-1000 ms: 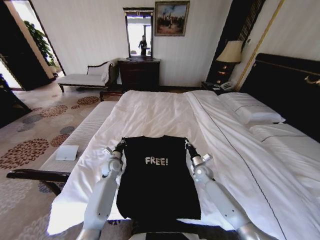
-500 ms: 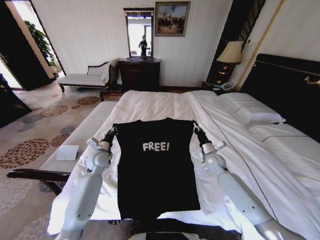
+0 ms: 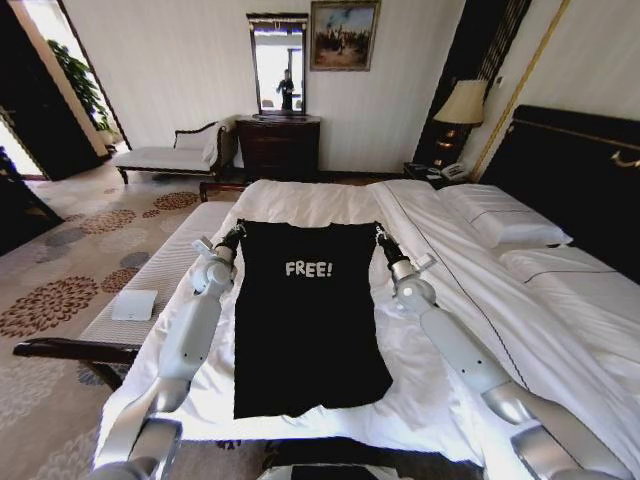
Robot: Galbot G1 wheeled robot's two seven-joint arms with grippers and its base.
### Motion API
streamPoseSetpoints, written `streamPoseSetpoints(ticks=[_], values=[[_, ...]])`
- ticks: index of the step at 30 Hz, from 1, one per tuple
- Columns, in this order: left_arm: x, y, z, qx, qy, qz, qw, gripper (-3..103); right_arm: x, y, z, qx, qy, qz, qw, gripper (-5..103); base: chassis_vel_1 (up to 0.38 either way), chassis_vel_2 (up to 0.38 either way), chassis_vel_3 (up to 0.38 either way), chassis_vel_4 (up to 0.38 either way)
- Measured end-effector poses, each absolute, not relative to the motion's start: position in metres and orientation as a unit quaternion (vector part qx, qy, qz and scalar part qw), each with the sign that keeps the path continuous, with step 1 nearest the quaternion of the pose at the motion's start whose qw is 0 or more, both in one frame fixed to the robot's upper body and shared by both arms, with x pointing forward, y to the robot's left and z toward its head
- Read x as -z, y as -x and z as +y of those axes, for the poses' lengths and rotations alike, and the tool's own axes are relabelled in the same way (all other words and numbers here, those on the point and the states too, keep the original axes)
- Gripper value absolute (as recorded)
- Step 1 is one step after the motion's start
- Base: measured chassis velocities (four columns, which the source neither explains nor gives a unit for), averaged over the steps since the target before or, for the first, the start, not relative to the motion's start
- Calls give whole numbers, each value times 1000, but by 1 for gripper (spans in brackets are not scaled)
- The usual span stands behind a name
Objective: Fold the clothes on the bed.
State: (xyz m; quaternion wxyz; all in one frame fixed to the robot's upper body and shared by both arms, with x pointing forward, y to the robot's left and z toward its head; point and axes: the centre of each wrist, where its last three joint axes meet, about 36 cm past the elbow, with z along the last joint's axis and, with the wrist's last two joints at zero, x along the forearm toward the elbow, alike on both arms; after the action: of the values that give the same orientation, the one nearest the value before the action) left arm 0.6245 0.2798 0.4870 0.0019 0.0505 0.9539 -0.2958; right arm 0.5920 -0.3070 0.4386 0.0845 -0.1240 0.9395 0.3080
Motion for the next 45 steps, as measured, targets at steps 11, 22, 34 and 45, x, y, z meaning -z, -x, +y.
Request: streamPoseSetpoints(ticks=[11,22,34,45], values=[[-493,-630,294,294,-45,954,17,2,-440,-601,-307,-295,129,943,81,1,0,0,0,0],[-510,-625,303,257,-70,963,29,2,-450,-601,-306,-275,166,943,83,1,0,0,0,0],[-433,-530,309,253,-60,965,-17,2,-387,-537,-320,-252,180,950,36,1,0,0,0,0],[-377,-423,302,256,-22,963,-76,2,-319,-448,-324,-248,167,953,-53,1,0,0,0,0]])
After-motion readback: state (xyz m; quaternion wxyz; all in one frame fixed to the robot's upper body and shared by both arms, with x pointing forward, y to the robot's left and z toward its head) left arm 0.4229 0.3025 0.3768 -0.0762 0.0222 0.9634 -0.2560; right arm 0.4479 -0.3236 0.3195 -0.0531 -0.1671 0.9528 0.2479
